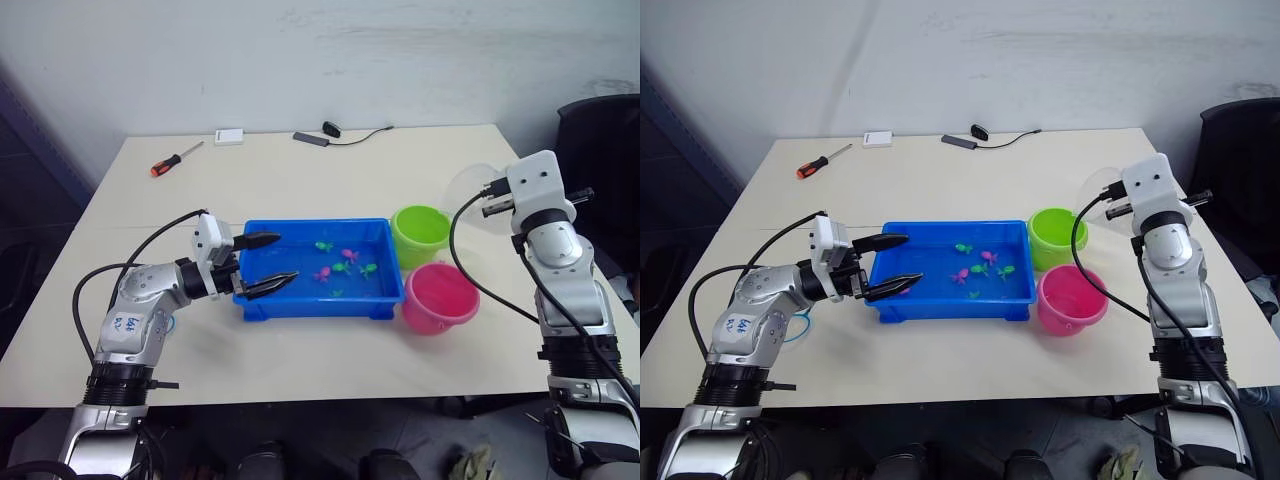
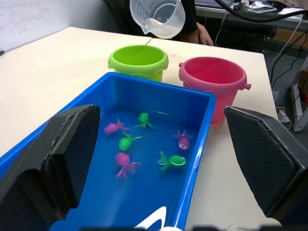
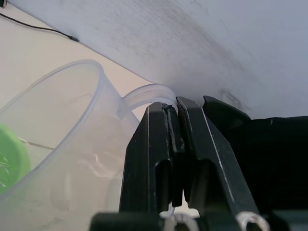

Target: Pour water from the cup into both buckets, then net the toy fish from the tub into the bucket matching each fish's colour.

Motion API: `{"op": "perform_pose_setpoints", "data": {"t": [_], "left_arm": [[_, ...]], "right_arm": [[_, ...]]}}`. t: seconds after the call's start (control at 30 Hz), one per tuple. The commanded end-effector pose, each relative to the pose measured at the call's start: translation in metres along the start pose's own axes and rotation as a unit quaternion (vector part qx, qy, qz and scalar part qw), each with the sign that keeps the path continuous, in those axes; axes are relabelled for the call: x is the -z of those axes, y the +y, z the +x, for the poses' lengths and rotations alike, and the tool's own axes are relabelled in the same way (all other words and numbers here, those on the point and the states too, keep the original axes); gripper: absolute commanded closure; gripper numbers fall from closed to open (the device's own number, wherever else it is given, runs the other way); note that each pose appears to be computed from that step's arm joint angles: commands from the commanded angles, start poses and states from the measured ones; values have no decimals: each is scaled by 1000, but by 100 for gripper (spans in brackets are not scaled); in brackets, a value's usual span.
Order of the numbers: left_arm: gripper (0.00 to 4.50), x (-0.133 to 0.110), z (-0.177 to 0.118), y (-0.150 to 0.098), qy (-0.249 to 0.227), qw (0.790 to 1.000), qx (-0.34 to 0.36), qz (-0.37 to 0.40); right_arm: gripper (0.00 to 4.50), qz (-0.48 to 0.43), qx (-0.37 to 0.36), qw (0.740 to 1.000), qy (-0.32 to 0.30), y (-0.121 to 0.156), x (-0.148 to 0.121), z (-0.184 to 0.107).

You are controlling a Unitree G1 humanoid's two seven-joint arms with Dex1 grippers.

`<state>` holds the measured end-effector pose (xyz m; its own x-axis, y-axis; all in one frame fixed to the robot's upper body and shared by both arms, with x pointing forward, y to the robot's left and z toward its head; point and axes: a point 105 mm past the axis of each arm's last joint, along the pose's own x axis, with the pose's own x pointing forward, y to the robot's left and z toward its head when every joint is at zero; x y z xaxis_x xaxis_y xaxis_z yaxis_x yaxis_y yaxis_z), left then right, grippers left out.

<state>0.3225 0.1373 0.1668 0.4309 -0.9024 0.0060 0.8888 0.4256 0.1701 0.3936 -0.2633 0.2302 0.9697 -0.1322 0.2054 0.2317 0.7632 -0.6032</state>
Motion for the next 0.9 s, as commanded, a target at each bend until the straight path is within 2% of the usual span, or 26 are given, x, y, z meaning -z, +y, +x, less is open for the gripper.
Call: {"op": "perform_pose_setpoints", "data": {"t": [0.03, 0.9], "left_arm": [[0, -12, -1, -1, -10, 1000, 0, 23], [0, -11, -3, -5, -11, 1000, 3, 23]], "right_arm": [[449, -38, 29, 998, -42, -14, -22, 2], [449, -175, 45, 980, -89, 3, -39, 3]]}}
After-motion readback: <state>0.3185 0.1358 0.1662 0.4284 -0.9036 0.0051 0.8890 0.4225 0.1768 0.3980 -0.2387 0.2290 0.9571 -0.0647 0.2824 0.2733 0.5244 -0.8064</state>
